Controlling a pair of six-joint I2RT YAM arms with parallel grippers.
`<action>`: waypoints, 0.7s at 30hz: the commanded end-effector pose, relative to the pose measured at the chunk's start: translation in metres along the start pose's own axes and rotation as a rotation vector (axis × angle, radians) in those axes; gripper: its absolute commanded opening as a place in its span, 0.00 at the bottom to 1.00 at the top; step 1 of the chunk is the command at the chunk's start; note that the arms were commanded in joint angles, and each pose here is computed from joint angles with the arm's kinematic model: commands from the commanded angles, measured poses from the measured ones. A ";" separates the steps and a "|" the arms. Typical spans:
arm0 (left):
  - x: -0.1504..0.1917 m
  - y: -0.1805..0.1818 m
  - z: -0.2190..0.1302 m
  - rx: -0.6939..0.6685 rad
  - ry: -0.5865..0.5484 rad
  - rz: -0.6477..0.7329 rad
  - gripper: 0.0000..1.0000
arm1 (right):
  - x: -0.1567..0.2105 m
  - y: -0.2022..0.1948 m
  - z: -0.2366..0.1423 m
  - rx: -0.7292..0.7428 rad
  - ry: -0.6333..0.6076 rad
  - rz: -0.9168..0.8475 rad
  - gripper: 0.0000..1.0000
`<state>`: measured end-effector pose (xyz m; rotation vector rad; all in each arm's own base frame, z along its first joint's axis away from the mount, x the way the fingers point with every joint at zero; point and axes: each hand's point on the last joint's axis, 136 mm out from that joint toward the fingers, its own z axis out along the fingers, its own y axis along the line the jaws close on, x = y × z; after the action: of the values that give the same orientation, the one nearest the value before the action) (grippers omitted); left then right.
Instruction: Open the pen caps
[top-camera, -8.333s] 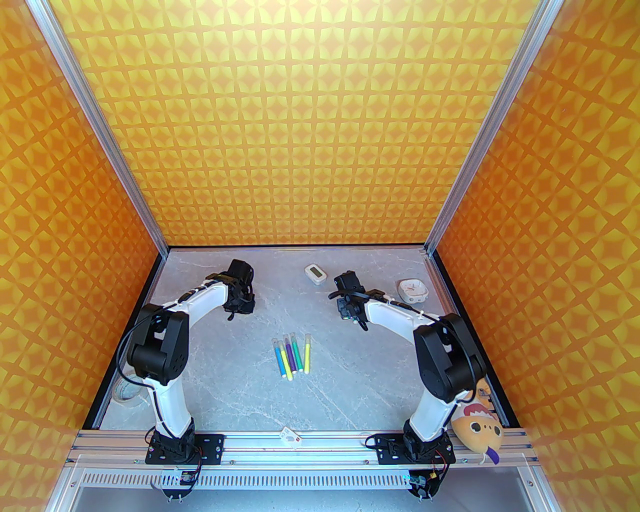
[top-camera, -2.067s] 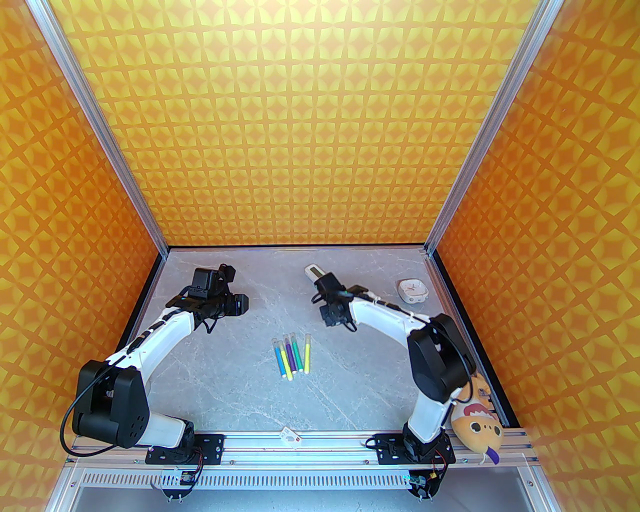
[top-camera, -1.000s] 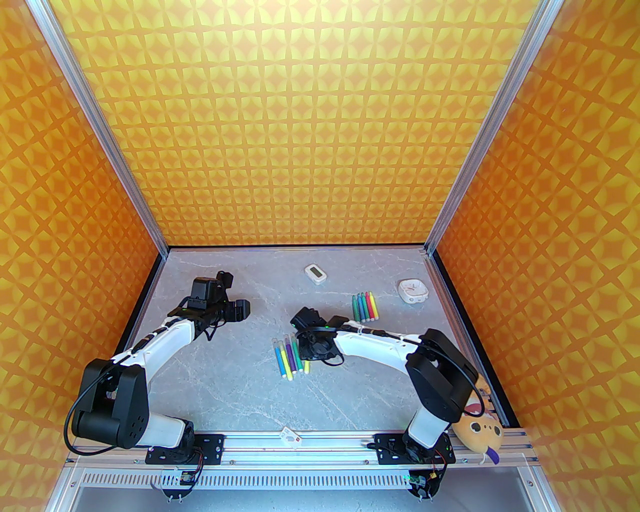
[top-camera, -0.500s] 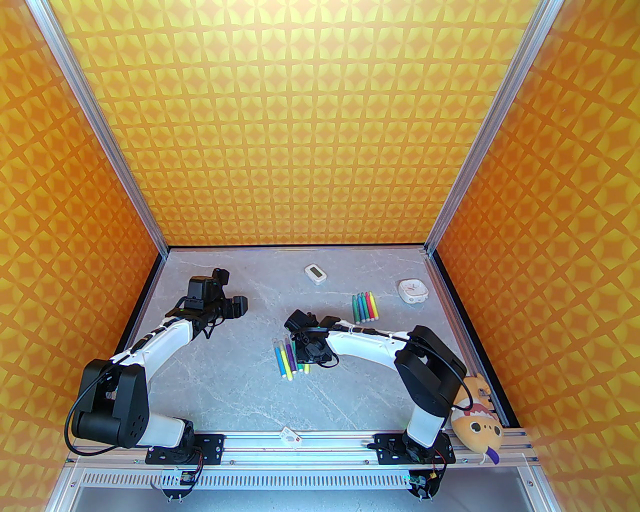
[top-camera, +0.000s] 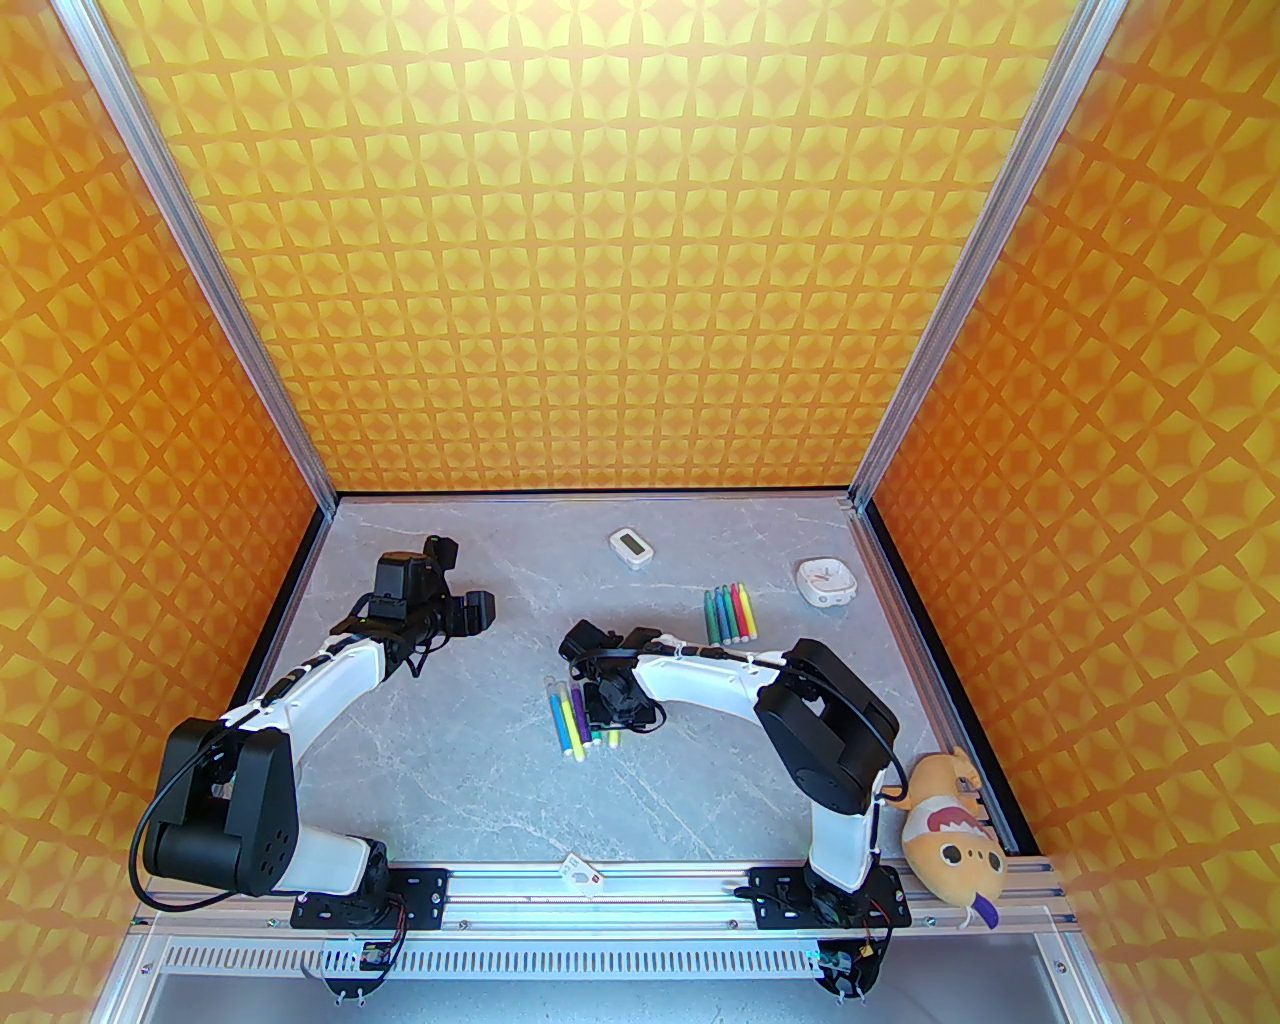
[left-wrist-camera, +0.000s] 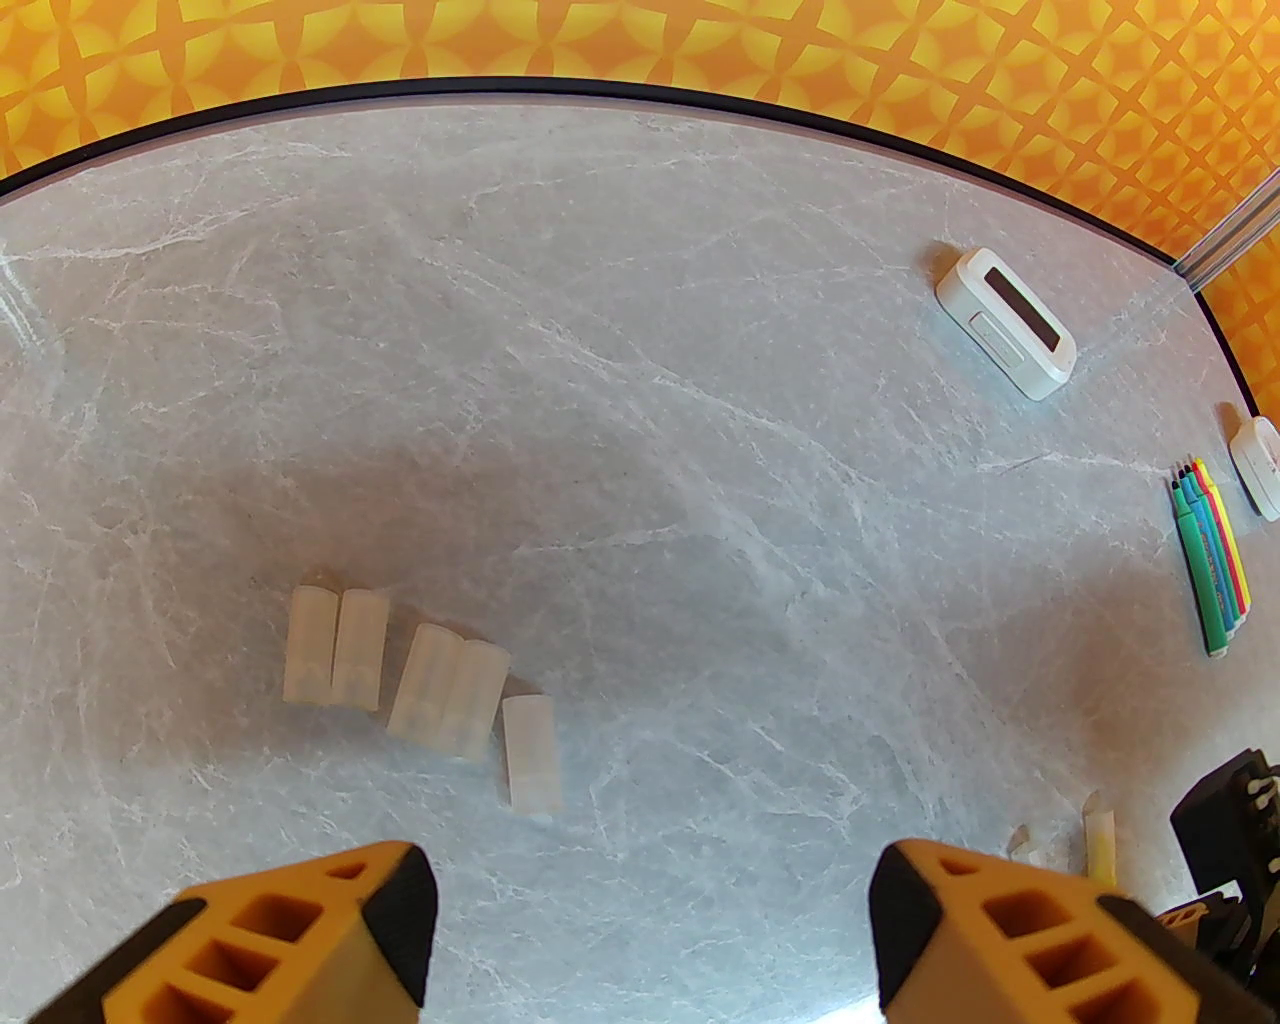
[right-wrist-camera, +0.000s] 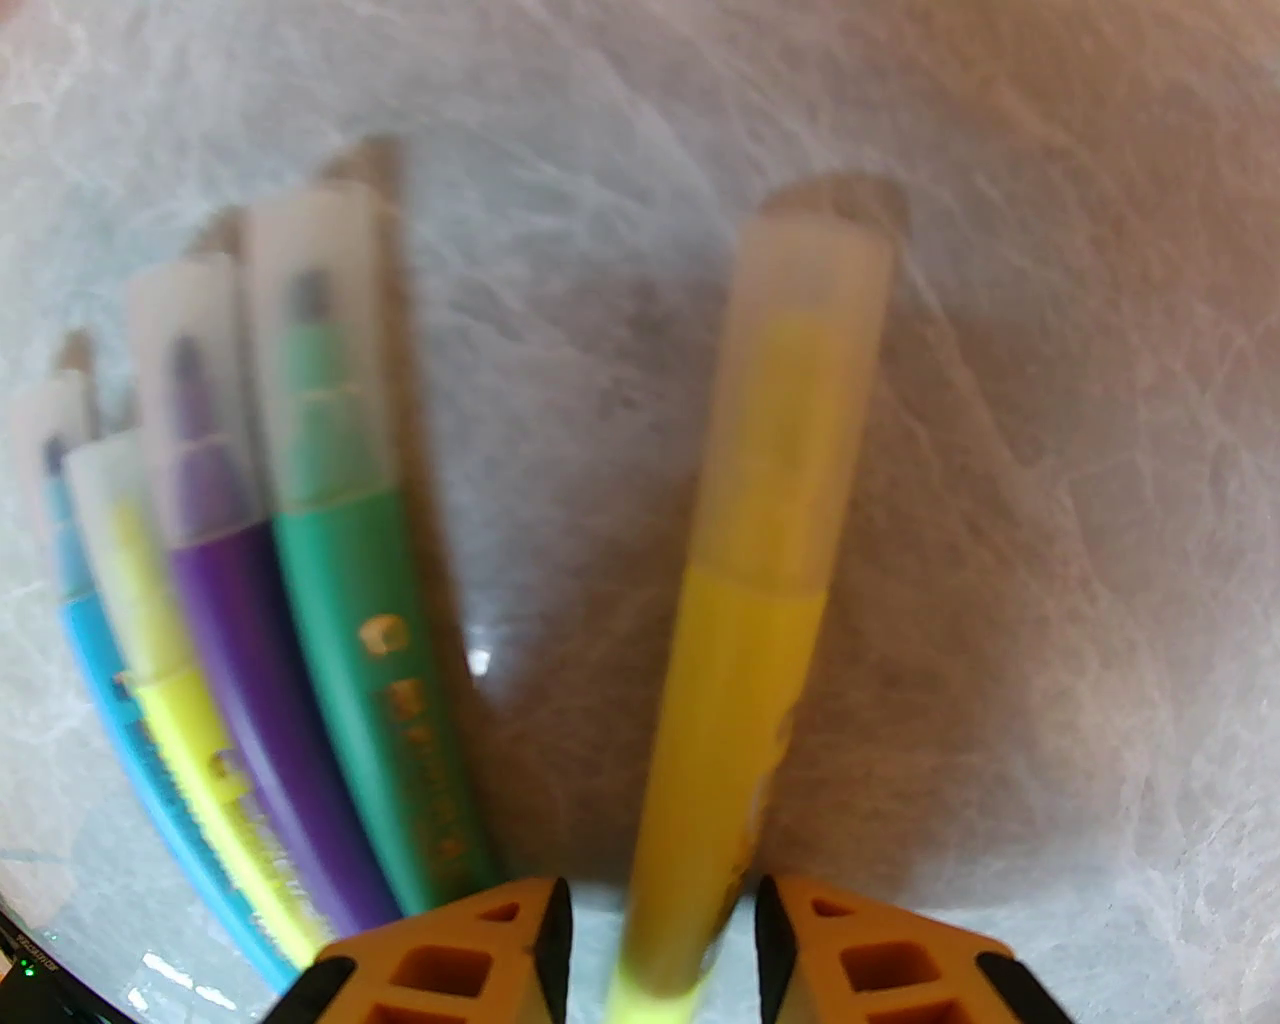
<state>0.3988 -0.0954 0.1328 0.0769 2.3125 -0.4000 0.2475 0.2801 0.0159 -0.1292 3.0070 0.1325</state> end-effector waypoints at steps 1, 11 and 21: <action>0.000 0.002 0.001 0.007 -0.006 0.004 0.75 | -0.001 -0.004 0.003 0.040 0.007 0.006 0.36; 0.001 0.005 -0.001 0.002 -0.008 0.003 0.75 | 0.000 -0.011 0.012 0.091 0.023 -0.008 0.33; 0.000 0.005 -0.004 0.001 -0.013 0.005 0.75 | -0.013 -0.015 0.021 0.109 0.028 -0.010 0.28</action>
<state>0.3990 -0.0927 0.1318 0.0697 2.3121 -0.3986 0.2527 0.2765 0.0137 -0.1384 3.0426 0.0377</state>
